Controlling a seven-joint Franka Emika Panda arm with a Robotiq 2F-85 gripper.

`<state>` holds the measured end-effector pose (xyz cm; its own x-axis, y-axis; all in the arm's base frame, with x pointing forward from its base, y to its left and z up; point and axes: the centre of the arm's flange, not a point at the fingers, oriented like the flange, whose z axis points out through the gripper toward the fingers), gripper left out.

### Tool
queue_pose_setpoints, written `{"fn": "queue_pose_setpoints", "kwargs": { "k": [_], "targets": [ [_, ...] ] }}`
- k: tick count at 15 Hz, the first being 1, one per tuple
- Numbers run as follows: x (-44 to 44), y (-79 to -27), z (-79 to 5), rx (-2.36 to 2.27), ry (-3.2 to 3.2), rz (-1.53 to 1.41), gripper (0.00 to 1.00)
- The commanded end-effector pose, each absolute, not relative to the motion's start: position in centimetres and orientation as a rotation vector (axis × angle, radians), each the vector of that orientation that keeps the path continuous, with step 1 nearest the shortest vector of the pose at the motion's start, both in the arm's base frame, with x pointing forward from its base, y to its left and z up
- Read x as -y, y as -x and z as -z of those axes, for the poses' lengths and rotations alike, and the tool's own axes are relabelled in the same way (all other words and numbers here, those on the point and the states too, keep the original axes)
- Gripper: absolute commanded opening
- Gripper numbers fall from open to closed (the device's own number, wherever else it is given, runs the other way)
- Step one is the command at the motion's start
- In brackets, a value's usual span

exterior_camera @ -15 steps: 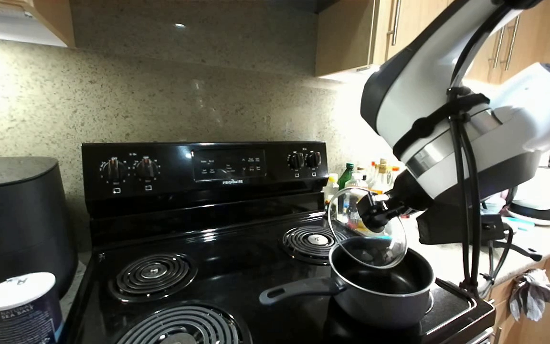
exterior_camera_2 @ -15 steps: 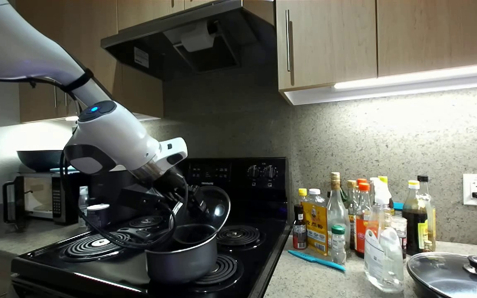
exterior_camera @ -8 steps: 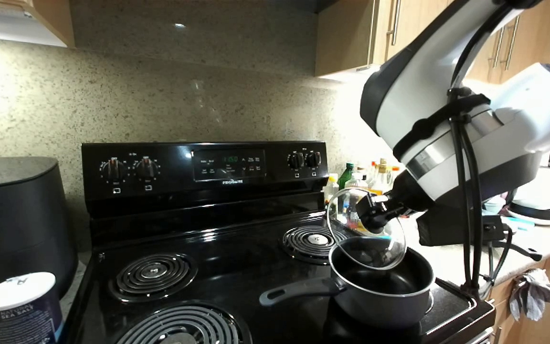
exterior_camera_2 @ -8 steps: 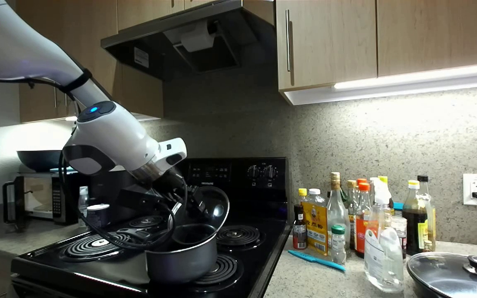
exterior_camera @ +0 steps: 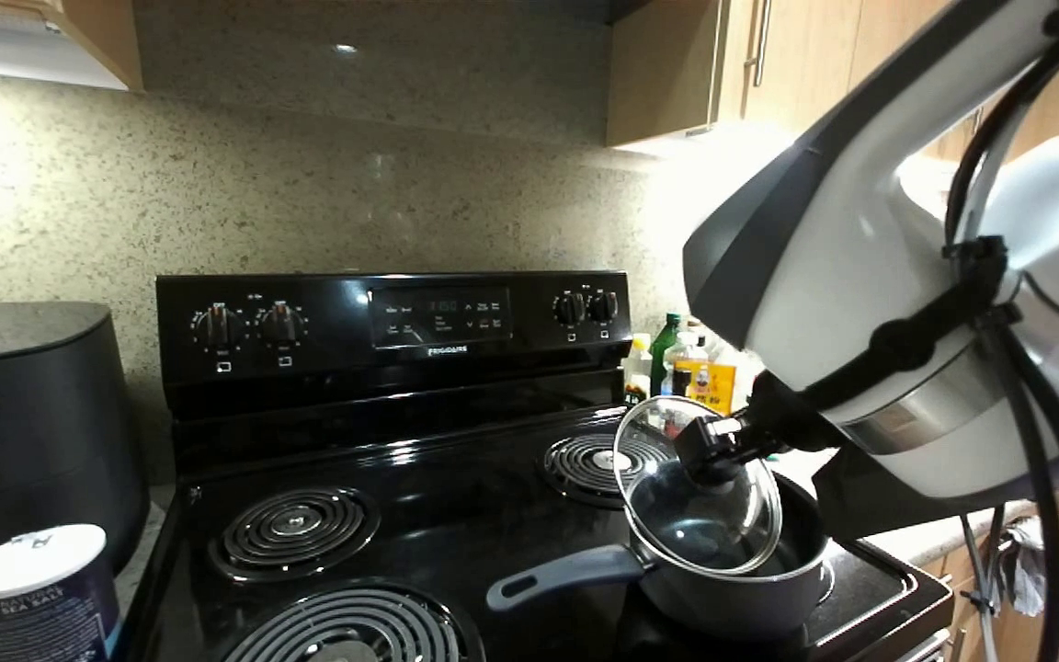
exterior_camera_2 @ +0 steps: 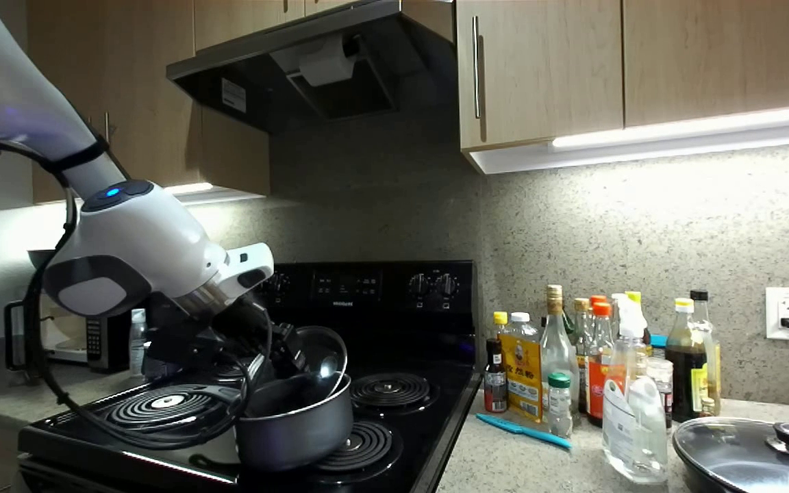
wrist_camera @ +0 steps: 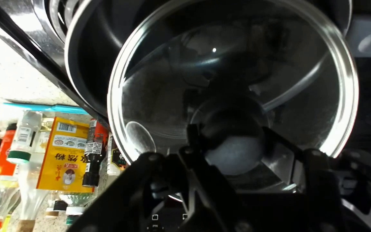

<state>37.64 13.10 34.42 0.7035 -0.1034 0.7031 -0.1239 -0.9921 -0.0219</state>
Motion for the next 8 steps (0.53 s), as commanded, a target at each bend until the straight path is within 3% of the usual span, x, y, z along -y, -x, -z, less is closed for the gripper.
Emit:
{"fn": "queue_pose_setpoints", "kwargs": {
  "k": [1,3,4,8],
  "targets": [
    [-13.3,-37.6,-34.9,0.204,-2.862,-1.207,0.48],
    [-13.9,-37.6,-36.0,0.237,-2.843,-1.271,0.48],
    [-13.9,-37.5,-36.1,0.242,-2.847,-1.276,0.23],
    [-13.7,-37.1,-36.0,0.301,-2.893,-1.090,0.23]
  ]
}}
